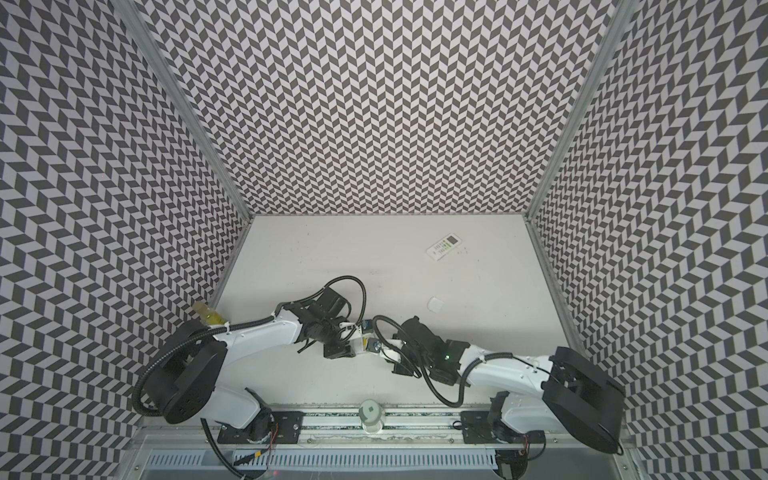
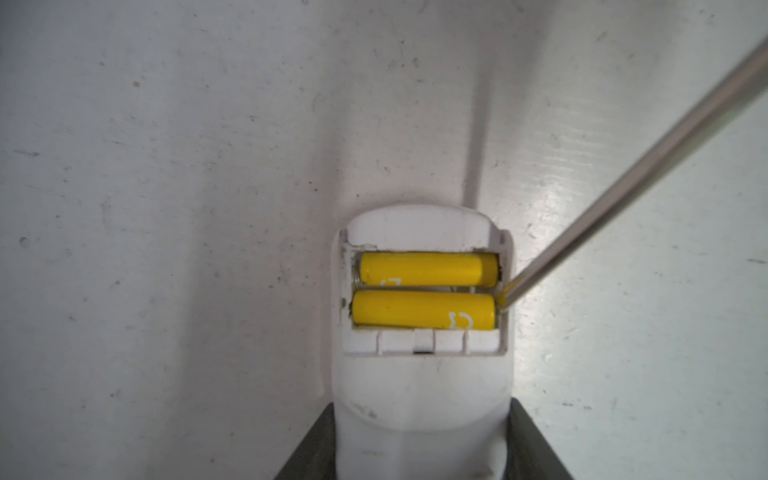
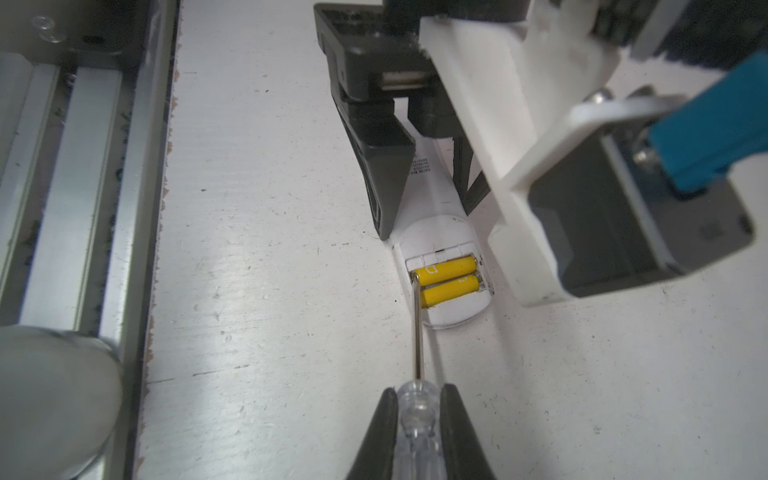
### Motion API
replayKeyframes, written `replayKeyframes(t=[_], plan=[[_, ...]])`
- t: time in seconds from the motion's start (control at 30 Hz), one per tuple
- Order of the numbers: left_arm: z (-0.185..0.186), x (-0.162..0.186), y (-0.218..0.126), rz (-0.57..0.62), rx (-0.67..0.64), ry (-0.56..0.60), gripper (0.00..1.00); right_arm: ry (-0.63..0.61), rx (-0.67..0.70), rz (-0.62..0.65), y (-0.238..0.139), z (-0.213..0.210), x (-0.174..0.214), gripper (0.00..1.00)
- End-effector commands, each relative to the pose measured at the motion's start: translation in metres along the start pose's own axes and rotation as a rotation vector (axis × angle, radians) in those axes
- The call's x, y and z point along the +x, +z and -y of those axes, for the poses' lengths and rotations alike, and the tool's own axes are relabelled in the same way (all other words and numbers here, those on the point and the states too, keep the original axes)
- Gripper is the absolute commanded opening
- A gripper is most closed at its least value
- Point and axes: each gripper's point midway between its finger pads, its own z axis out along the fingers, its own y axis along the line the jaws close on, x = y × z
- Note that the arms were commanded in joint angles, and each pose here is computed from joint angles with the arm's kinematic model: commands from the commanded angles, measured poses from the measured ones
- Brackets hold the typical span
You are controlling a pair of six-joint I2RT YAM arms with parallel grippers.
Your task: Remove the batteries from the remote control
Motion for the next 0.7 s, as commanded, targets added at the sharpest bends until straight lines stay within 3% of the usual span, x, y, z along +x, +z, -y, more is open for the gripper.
replayKeyframes(t=[0.0, 0.67], plan=[[0.004, -0.007, 0.002, 0.02, 0.024, 0.038, 0.33, -0.014, 0.183, 0.147, -0.012, 0.039, -0.04, 0.0], [0.003, -0.006, 0.002, 0.013, 0.017, 0.04, 0.33, -0.016, 0.136, 0.118, -0.015, 0.03, -0.034, 0.0]])
